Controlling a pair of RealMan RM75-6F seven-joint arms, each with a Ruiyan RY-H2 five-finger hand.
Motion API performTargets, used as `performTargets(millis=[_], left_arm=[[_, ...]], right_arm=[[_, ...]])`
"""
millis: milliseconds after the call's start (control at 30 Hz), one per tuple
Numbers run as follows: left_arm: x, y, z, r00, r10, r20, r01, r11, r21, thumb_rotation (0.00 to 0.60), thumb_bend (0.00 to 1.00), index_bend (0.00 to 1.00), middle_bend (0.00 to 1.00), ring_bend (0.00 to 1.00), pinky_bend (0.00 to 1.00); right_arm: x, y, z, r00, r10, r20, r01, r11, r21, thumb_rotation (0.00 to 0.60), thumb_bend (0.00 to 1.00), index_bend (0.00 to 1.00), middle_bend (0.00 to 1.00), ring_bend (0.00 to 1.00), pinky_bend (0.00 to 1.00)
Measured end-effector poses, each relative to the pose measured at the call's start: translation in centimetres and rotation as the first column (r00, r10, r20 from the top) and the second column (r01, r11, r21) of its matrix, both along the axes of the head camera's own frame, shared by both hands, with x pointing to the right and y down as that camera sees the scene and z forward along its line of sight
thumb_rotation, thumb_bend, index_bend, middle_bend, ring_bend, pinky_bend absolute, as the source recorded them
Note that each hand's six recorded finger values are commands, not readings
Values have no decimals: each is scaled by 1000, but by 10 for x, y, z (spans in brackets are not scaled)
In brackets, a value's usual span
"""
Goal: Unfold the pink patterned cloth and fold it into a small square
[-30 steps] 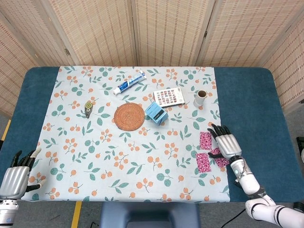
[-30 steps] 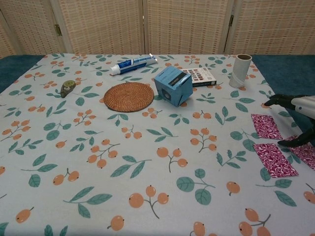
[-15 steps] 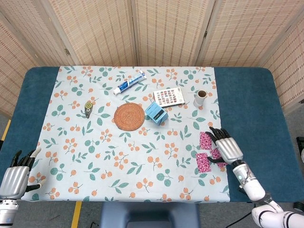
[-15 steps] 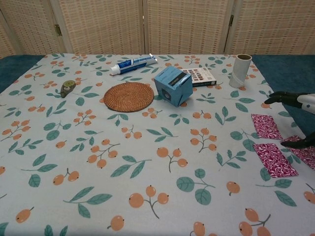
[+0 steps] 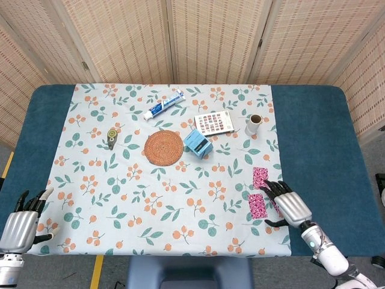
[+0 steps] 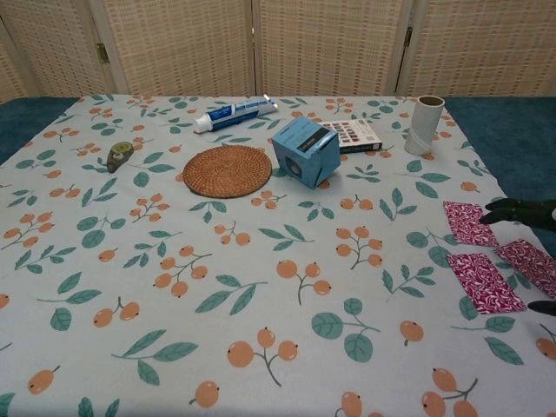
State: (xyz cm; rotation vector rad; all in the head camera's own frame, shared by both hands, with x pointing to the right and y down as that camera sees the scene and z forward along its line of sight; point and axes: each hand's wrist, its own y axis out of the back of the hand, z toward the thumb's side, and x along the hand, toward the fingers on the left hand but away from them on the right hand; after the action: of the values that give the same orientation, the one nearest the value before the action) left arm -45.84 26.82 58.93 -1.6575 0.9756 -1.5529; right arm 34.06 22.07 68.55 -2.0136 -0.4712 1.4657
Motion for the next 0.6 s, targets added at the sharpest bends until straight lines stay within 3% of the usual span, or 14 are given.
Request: performTargets(millis=[600], left_arm=[[-7, 6, 1, 1000, -18, 7, 19, 1000, -11, 600, 189, 104, 179, 266, 0]], right_arm=[[-19, -3, 20, 998, -46, -34, 43, 997, -64, 435, 262, 143, 0, 0, 0]])
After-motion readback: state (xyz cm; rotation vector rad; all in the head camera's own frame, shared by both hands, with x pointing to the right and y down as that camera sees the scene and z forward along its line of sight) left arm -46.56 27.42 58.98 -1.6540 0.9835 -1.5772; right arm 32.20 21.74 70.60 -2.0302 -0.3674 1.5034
